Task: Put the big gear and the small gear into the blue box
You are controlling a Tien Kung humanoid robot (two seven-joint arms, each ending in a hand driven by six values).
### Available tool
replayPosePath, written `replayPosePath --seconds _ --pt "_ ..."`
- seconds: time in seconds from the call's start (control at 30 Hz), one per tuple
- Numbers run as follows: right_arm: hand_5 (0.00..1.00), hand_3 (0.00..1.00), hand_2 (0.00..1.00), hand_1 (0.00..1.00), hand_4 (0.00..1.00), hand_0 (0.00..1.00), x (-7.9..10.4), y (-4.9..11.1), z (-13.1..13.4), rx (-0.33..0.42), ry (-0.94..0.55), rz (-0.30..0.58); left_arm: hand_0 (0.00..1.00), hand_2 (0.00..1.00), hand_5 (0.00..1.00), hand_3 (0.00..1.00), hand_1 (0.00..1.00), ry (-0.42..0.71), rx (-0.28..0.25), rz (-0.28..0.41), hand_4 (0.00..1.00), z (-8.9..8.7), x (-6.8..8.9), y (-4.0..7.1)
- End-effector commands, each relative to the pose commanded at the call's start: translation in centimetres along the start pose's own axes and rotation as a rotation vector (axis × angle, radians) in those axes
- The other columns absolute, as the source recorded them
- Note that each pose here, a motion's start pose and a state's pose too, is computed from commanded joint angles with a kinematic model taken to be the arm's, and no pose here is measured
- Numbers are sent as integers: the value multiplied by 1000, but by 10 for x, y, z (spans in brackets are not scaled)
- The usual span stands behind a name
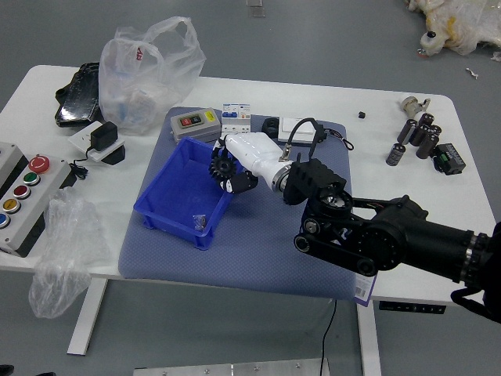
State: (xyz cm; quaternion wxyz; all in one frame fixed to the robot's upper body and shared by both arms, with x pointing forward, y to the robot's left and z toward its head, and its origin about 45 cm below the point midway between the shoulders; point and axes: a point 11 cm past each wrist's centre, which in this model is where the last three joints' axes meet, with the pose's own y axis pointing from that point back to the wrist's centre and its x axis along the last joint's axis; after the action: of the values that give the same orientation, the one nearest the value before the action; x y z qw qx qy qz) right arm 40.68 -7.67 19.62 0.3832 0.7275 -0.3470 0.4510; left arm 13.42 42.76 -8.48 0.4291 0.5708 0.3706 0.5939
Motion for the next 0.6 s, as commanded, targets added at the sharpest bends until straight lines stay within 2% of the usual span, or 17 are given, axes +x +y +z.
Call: replayPosePath --seconds 0.37,0.4,0.57,0.6 --pt "179 694 590 640 526 548 2 0 -5 19 -2 13 664 596 524 749 572 -11 -30 -15 743 0 -4 -1" --pt "170 711 585 644 565 541 3 0 -6 23 -3 15 664 594 532 745 572 -11 -30 -16 742 0 -4 -1" --pt "170 711 585 644 565 541 3 0 -7 31 14 19 664 594 532 745 572 -1 -38 -11 742 1 -2 -1" --pt "292 954 853 823 826 641 3 -1 -7 29 23 16 663 590 685 757 570 2 -41 -8 749 2 -1 -1"
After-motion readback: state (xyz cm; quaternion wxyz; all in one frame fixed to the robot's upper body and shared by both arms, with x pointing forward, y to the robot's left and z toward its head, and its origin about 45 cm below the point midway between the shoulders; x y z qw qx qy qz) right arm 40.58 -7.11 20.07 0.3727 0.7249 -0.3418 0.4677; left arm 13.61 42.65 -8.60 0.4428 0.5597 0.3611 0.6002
